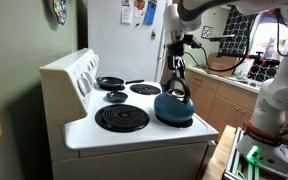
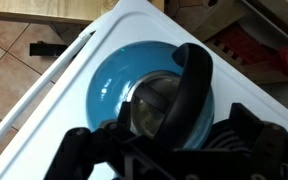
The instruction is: Move the blue kettle to the bottom right cooker on the hob of the stove
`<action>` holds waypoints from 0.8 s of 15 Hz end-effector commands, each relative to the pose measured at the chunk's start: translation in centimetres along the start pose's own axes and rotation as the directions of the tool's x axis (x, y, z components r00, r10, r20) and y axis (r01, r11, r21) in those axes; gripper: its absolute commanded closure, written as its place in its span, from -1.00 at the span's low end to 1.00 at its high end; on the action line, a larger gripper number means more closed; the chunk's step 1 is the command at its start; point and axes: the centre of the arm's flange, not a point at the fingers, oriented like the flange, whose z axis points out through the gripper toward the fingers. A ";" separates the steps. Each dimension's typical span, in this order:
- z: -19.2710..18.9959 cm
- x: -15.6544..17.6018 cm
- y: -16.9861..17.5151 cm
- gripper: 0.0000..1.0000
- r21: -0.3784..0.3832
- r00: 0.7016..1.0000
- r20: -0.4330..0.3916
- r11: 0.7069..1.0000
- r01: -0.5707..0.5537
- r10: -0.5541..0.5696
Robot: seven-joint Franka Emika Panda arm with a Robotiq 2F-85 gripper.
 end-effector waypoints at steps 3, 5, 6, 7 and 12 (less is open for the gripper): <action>2.0 0.5 0.4 -0.73 -0.011 1.000 0.003 1.000 -0.017 0.017; 2.2 0.6 0.5 -0.31 -0.012 1.000 0.006 1.000 -0.022 0.022; 2.3 0.6 0.5 -0.09 -0.012 1.000 0.007 1.000 -0.023 0.023; 2.3 0.7 0.5 0.05 -0.012 1.000 0.007 1.000 -0.025 0.025; 2.5 0.9 0.6 0.50 -0.009 1.000 0.003 1.000 -0.029 0.029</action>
